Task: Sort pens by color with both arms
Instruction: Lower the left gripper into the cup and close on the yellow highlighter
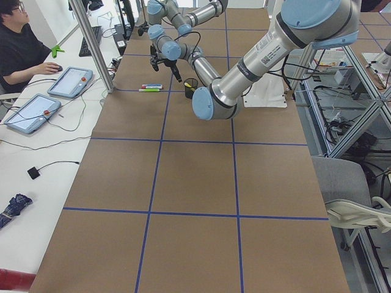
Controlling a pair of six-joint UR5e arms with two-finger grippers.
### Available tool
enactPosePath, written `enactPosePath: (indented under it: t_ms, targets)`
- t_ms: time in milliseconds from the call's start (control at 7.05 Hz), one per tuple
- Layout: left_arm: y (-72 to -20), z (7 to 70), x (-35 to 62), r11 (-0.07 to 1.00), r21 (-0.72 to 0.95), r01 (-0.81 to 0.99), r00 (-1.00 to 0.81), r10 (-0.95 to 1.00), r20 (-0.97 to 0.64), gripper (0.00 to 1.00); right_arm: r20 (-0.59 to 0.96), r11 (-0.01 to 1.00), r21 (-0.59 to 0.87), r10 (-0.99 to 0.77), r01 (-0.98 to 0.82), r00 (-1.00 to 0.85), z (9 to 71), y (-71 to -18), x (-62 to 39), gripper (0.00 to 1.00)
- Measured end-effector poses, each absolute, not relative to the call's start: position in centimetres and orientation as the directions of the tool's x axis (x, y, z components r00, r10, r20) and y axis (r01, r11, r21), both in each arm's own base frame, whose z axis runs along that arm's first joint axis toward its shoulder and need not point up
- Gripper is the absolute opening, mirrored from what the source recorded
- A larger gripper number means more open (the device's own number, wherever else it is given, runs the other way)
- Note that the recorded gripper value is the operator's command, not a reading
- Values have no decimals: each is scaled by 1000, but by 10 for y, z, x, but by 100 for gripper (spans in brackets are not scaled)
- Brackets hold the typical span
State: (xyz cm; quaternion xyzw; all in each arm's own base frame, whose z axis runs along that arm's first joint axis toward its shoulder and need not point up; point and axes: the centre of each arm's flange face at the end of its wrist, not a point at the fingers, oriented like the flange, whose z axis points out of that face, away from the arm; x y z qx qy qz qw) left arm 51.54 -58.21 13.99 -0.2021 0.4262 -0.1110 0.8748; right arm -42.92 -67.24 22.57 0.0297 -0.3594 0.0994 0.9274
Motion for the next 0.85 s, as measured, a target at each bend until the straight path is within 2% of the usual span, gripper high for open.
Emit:
enactPosePath:
  t_ms: [425,567,851]
  targets:
    - [-574,160,523,893,-451,11,620,-360,-697,63,672,982,-1,142,-191,727,229,-671,-429,100]
    - [-572,166,522,895,-446,9,617,-356,-702,58,671,982,2,139,-188,728,230,-670,-429,100]
    - [-569,171,524,897,-443,6,618,-351,-703,54,670,982,4,135,-186,729,230,-670,-429,100]
